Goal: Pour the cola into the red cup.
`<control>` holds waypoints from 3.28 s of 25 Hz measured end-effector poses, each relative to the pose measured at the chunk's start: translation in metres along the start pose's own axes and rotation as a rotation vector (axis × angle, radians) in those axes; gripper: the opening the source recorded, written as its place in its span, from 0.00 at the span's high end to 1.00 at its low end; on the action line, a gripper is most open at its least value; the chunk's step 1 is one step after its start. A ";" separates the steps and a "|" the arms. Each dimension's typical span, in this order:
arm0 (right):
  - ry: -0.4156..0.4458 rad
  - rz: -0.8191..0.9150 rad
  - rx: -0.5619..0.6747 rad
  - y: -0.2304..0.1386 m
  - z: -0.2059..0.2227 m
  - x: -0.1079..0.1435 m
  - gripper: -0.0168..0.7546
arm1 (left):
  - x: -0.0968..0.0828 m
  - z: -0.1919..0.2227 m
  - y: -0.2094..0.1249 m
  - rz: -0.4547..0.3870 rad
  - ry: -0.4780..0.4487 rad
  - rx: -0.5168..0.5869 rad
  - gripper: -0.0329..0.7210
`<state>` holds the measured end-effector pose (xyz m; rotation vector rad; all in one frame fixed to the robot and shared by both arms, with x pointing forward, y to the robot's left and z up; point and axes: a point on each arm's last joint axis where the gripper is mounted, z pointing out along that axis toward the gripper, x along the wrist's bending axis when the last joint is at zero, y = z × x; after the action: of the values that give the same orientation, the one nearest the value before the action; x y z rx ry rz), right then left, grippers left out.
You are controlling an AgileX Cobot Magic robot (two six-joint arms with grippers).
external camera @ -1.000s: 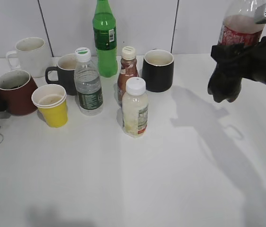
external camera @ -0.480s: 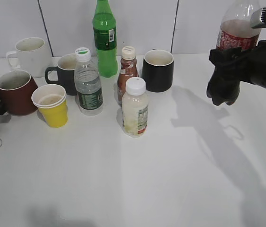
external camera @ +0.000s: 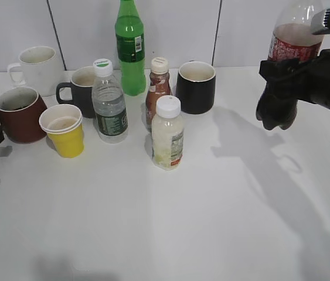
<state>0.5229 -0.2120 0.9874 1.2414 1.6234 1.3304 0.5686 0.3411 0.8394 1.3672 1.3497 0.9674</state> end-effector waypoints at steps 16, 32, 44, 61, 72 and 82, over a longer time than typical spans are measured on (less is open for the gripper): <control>0.011 0.003 -0.065 -0.004 0.008 0.000 0.38 | -0.016 -0.041 -0.007 -0.011 -0.041 0.096 0.53; -0.169 0.035 -0.113 -0.081 0.049 -0.023 0.38 | -0.035 -0.096 0.028 0.023 -0.072 0.026 0.53; -0.139 0.096 -0.048 -0.094 0.052 -0.020 0.23 | -0.039 -0.106 0.054 -0.004 -0.079 -0.078 0.53; -0.022 -0.046 0.006 0.109 -0.049 0.010 0.20 | -0.074 -0.224 0.221 -0.026 0.135 -0.019 0.53; -0.029 -0.063 0.316 0.075 -0.213 0.012 0.20 | -0.074 -0.329 0.186 -0.118 0.155 0.260 0.52; -0.012 -0.044 0.300 -0.003 -0.315 0.009 0.21 | -0.071 -0.378 0.150 0.013 0.076 0.279 0.52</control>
<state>0.2294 -0.3017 1.0603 1.3735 1.8806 1.0771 0.2337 0.3154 1.0789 1.5611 1.5802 0.8701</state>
